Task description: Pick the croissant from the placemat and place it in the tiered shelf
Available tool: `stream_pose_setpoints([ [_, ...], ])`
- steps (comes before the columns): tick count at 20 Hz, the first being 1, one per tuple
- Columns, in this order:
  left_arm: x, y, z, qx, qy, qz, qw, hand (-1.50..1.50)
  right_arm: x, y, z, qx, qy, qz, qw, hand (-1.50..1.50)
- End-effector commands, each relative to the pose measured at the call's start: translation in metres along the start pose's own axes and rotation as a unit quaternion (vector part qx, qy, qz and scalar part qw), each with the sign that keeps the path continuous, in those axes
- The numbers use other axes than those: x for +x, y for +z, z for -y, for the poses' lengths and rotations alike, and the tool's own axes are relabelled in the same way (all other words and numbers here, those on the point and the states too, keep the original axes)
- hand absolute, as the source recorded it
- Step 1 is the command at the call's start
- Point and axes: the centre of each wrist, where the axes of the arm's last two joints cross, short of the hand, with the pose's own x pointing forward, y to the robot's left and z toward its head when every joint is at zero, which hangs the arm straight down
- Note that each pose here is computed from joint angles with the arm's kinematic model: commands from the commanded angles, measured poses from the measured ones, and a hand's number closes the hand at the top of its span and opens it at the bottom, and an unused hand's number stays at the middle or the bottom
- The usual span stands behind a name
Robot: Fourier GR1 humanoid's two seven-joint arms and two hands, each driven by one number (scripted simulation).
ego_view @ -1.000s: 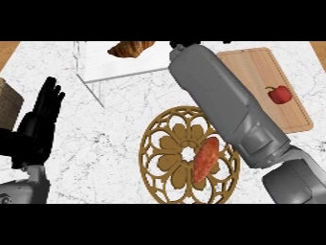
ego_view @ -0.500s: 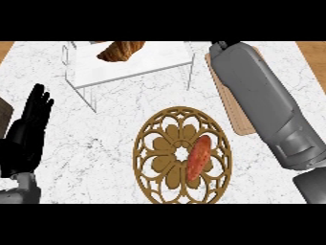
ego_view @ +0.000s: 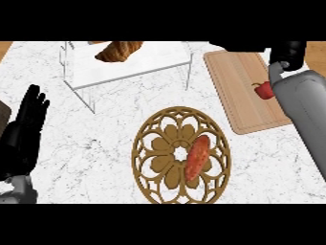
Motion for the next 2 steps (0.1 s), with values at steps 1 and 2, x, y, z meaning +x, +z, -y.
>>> stream_pose_setpoints([
  [1, -0.003, 0.002, 0.006, -0.002, 0.004, 0.003, 1.0, 0.0, -0.01, 0.021, 0.047, 0.0, -0.003, 0.017, 1.0, -1.5],
  [2, 0.003, 0.005, 0.023, -0.006, 0.01, -0.001, 0.9999, 0.0, -0.015, 0.029, 0.049, 0.005, -0.01, 0.008, 1.0, -1.5],
])
